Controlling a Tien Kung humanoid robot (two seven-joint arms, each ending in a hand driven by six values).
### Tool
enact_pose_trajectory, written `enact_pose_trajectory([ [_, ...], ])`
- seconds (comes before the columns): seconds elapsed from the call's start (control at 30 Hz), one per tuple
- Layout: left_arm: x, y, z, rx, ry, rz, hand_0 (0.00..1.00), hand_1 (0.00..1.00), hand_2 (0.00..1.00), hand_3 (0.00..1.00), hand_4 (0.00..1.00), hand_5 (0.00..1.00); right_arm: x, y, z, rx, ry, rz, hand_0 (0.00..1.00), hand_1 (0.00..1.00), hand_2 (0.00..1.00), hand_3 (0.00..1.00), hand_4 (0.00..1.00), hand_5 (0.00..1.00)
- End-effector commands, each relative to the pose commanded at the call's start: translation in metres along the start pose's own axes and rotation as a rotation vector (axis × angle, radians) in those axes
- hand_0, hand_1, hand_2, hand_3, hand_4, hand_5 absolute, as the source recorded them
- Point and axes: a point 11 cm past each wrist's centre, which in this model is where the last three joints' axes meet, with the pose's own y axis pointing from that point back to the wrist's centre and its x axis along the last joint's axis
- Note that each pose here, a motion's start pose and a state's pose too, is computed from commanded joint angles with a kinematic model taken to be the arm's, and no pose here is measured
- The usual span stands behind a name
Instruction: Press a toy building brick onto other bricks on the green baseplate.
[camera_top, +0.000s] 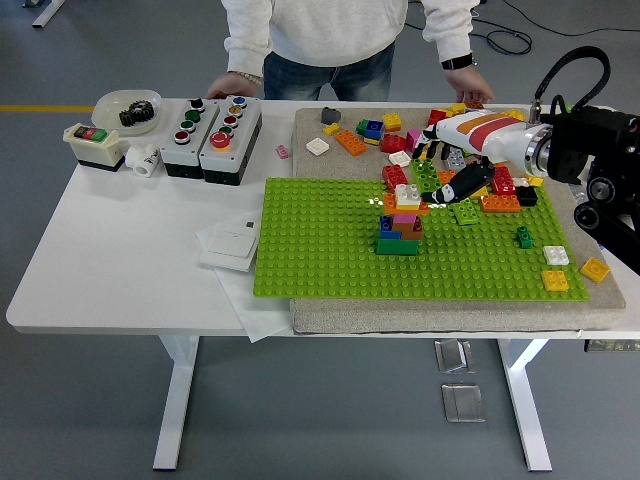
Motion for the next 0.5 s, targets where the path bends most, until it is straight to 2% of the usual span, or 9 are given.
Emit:
enact_pose_trajectory([
  [0.5, 0.0025, -0.0006, -0.0041, 0.009, -0.008, 0.007, 0.885, 0.841, 0.837, 0.641, 0.722, 0.646, -0.0048, -0.0042, -0.0031, -0.038, -0.054, -0.009, 0.675, 0.619, 0.659, 0.571, 0.821, 0.344],
])
